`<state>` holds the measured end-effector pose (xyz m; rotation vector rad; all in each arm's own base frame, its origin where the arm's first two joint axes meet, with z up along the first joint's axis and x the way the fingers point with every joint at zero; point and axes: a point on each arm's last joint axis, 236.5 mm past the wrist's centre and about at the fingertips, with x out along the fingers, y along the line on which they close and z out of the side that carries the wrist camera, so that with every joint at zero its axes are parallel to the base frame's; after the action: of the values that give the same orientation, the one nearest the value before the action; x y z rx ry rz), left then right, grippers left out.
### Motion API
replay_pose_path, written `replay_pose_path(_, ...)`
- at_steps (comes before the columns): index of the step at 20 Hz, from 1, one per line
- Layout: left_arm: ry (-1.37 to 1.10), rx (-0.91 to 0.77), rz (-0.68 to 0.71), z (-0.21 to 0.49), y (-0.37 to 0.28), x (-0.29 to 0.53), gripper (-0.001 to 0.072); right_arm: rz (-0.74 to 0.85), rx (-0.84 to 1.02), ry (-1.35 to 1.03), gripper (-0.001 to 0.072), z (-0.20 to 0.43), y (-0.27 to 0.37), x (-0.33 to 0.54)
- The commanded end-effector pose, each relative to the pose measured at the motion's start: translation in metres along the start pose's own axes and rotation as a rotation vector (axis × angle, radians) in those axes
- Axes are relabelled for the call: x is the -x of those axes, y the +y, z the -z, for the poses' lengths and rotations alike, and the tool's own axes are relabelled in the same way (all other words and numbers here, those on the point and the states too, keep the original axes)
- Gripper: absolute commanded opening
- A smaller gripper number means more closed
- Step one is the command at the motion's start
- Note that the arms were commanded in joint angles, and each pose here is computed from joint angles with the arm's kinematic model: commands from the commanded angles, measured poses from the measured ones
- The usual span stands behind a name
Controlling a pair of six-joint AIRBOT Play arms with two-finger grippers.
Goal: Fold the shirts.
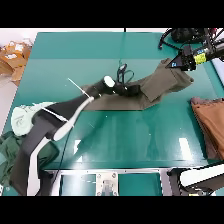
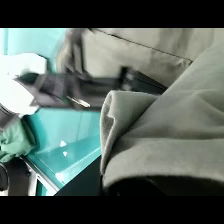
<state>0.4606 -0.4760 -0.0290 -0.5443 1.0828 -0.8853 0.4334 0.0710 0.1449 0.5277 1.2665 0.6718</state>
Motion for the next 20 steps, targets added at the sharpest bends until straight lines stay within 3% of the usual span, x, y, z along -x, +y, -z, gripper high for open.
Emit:
replay_pose_path(1, 0.149, -0.098, 0.055, -0.017, -0.013, 0.080, 0.0030, -0.036, 0.024, 0.013, 0.0017, 0.000, 0.019, -0.010)
replay_pose_path(7, 0.061, -0.132, 0.002, -0.079, 0.003, 0.255, 0.0031, -0.067, 0.071, 0.014, 0.0018, -0.010, 0.089, -0.084)
replay_pose_path(12, -0.106, -0.091, -0.102, -0.112, 0.041, 0.362, 0.0031, -0.117, 0.102, 0.047, 0.0019, 0.006, 0.164, -0.250)
replay_pose_path(13, -0.123, -0.073, -0.115, -0.115, 0.051, 0.375, 0.0031, -0.129, 0.112, 0.017, 0.0044, 0.011, 0.178, -0.296)
replay_pose_path(15, -0.126, -0.045, -0.134, -0.112, 0.067, 0.393, 0.0031, -0.149, 0.113, -0.066, 0.0482, 0.021, 0.197, -0.375)
replay_pose_path(17, -0.113, -0.054, -0.142, -0.107, 0.076, 0.404, 0.0031, -0.175, 0.083, -0.136, 0.0493, 0.020, 0.207, -0.405)
replay_pose_path(20, -0.087, -0.077, -0.152, -0.100, 0.082, 0.410, 0.0031, -0.168, 0.050, -0.122, 0.0484, -0.008, 0.184, -0.359)
